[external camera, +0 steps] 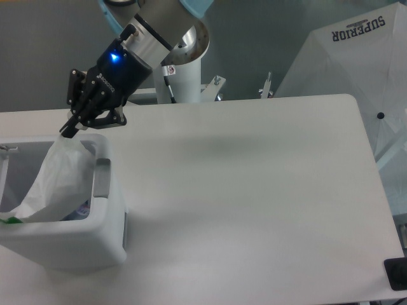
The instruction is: Place the trash in the trash can
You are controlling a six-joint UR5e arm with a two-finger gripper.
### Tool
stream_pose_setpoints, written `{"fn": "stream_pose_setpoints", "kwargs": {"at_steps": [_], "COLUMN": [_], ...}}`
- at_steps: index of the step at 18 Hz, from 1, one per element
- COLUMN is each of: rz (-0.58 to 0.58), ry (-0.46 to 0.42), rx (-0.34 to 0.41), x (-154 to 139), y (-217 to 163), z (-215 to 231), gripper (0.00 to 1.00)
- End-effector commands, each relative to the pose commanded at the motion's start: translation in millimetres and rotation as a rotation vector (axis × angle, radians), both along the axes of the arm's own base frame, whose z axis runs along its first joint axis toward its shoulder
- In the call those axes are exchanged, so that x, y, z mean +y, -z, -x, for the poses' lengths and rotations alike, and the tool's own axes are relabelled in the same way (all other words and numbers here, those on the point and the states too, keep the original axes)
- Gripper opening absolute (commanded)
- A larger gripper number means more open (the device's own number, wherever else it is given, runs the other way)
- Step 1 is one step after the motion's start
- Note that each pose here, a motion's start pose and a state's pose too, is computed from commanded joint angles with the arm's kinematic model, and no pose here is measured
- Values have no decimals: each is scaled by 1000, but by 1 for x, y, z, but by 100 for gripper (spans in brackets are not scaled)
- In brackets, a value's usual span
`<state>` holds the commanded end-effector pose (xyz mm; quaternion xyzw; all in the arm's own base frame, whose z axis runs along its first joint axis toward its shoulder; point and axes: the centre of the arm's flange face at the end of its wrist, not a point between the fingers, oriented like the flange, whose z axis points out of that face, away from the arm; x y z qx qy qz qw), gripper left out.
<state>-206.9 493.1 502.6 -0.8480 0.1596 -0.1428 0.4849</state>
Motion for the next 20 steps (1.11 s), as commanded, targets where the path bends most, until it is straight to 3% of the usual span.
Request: {"fn": "stream_pose_setpoints", "kwargs": {"at_steps": [2, 6, 11, 13, 20], "rz": [-2, -3, 5, 28, -8], "ry": [0, -12, -85, -197, -372], "rx": [2, -4, -45, -113, -92], "x": [0, -3, -13, -29, -77], "y": [0, -6, -21, -26, -35], "z": [0, -2, 11, 41, 125], "gripper": [58, 100, 100, 100, 100]}}
